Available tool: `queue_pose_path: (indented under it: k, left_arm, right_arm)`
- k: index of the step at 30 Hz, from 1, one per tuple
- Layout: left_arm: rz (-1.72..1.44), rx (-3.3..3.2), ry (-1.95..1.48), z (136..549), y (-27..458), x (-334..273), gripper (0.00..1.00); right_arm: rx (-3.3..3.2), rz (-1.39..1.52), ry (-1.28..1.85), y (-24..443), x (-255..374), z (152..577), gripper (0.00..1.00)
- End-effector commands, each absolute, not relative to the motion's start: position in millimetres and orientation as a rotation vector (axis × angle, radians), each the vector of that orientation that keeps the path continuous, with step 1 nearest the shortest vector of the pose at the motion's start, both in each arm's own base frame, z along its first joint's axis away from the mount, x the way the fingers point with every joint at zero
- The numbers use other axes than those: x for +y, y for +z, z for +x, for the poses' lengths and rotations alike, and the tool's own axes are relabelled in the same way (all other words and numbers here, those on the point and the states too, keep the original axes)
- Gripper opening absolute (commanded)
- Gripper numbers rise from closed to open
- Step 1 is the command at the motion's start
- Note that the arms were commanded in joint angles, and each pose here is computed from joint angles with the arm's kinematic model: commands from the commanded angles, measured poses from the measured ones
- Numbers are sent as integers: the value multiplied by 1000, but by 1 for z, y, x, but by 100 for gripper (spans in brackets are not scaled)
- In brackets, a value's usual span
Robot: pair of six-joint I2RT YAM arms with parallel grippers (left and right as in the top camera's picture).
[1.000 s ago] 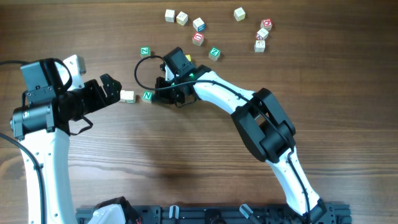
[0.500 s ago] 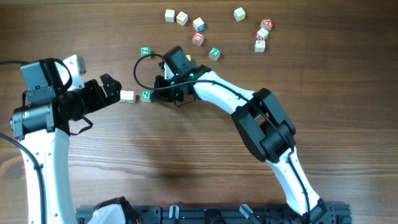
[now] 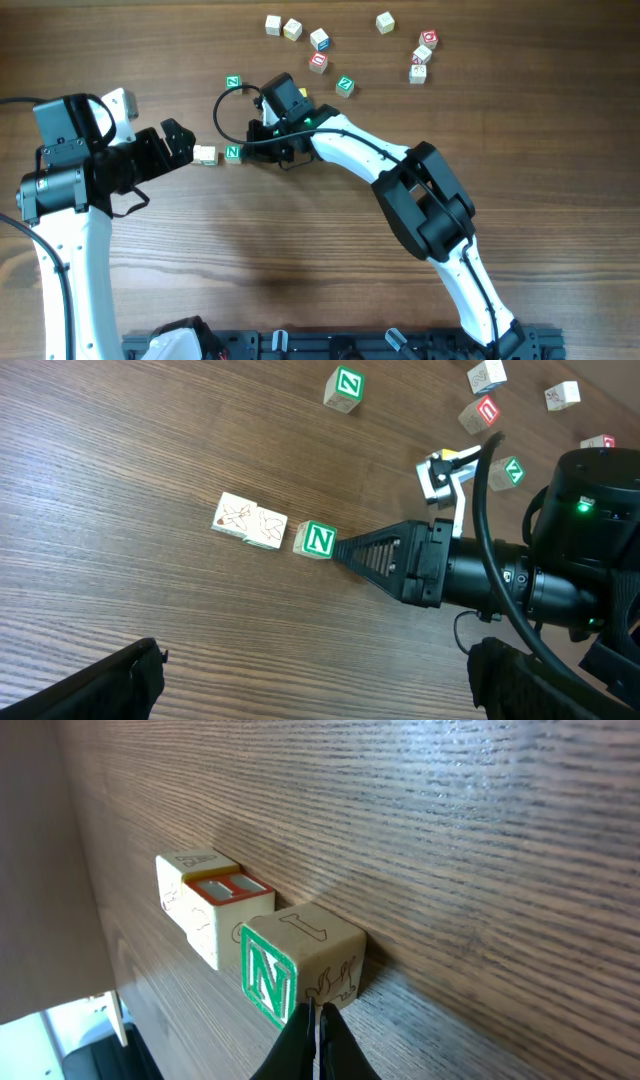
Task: Form a horizontal line
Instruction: 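Push the N block left against the pair with the right gripper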
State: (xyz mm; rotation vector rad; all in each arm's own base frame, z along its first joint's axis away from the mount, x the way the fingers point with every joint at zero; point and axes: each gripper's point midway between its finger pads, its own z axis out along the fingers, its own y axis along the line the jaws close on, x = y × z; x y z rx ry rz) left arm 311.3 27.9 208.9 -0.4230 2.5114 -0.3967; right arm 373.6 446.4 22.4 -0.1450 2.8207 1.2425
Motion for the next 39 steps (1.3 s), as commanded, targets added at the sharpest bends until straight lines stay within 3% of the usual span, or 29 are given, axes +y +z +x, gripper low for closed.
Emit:
queue_pose_path:
  k: [1, 39]
  left_arm:
    - [-417, 2516, -411, 311, 207, 26, 100]
    - [-417, 2516, -411, 311, 207, 26, 100]
  right_arm:
    - [2777, -206, 1284, 40, 456, 371, 4]
    - [2766, -183, 1176, 27, 450, 381, 4]
